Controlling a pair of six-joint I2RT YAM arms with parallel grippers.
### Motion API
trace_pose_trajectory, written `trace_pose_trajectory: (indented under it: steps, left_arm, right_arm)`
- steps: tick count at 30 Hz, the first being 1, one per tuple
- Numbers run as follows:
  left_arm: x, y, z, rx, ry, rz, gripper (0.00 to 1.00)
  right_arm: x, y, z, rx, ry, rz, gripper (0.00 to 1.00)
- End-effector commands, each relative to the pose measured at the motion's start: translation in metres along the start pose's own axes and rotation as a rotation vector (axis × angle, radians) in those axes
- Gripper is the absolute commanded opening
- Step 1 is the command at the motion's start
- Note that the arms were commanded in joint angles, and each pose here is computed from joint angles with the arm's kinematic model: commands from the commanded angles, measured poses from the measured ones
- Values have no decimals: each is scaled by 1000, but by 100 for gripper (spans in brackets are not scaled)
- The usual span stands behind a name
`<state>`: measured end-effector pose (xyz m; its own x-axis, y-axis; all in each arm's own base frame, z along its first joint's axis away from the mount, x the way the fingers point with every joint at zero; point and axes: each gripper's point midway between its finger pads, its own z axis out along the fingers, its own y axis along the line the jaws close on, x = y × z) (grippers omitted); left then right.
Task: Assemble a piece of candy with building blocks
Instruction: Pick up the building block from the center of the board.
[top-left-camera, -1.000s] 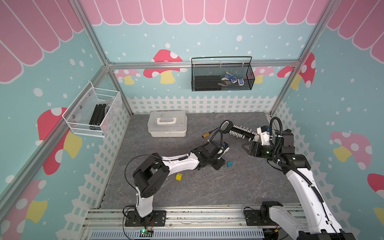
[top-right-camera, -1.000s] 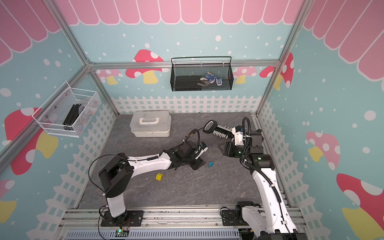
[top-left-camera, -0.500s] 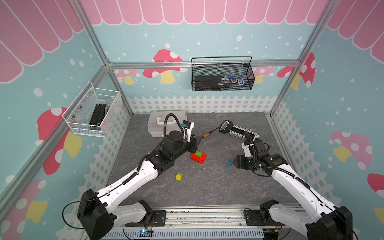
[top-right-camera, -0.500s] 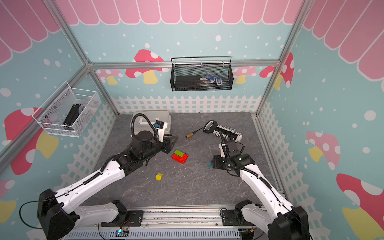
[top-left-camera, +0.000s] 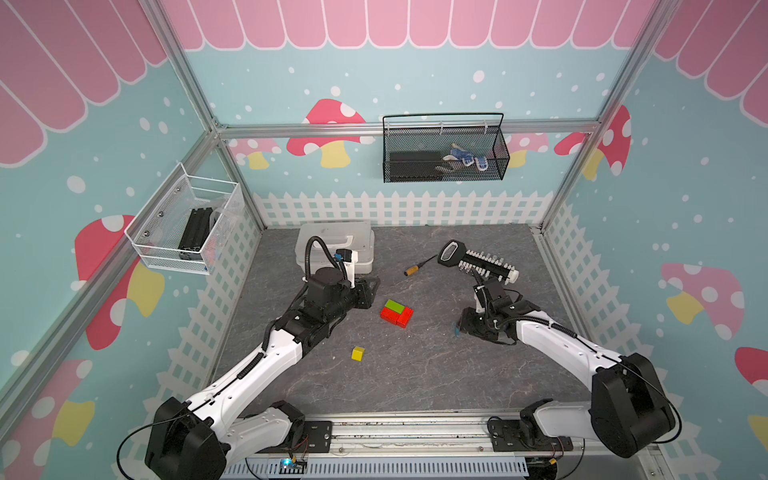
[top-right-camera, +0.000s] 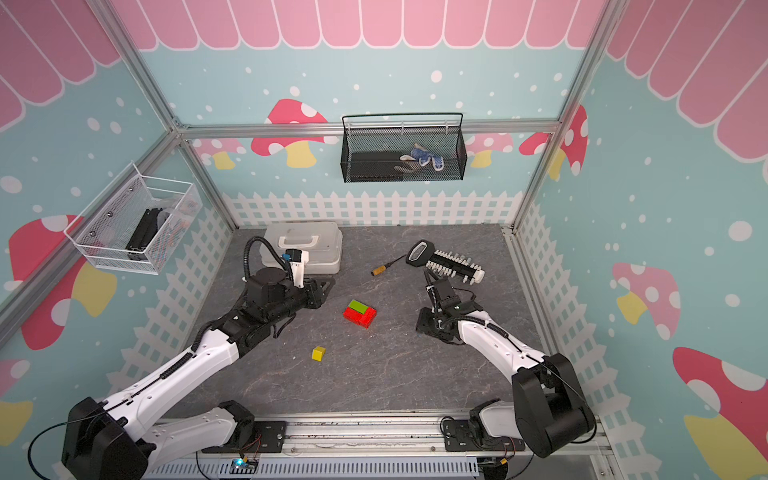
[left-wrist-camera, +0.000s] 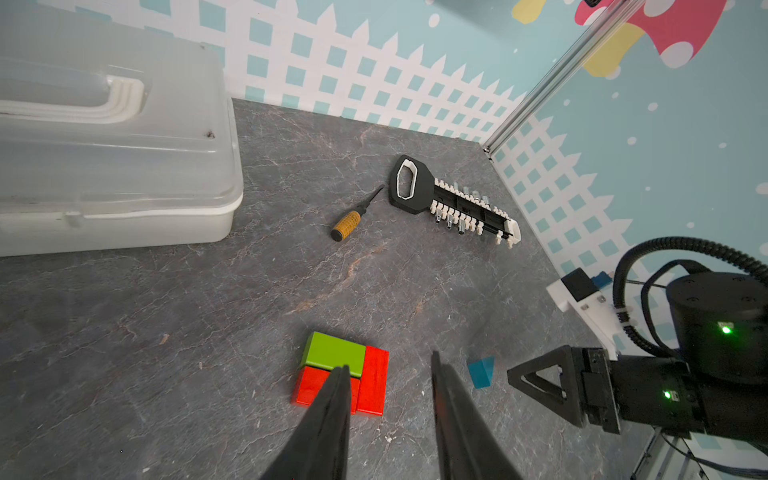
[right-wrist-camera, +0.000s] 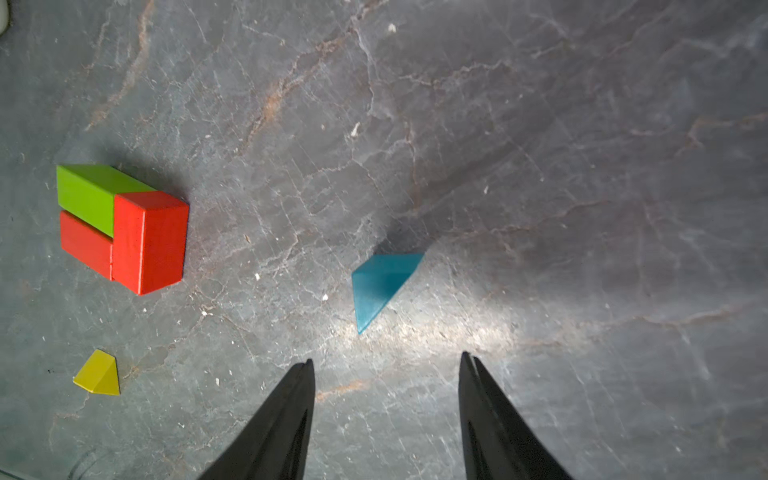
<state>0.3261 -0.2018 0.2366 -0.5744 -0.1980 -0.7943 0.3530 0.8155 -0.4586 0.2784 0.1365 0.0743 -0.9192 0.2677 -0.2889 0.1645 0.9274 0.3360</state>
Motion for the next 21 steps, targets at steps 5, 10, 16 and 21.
trace_pose_trajectory:
  steps: [5, 10, 16, 21]
  left_arm:
    - [6, 1, 5, 1, 41, -41, 33]
    - [10, 3, 7, -8, 57, -38, 32]
    - [16, 7, 11, -19, 75, -47, 31]
    - [20, 9, 13, -26, 88, -49, 31]
  right_arm:
    - [-16, 12, 18, -19, -15, 20, 55]
    - [-20, 17, 24, -39, -18, 32, 55]
    - [-23, 25, 30, -60, -3, 23, 55]
    - [-26, 29, 31, -67, -2, 14, 55]
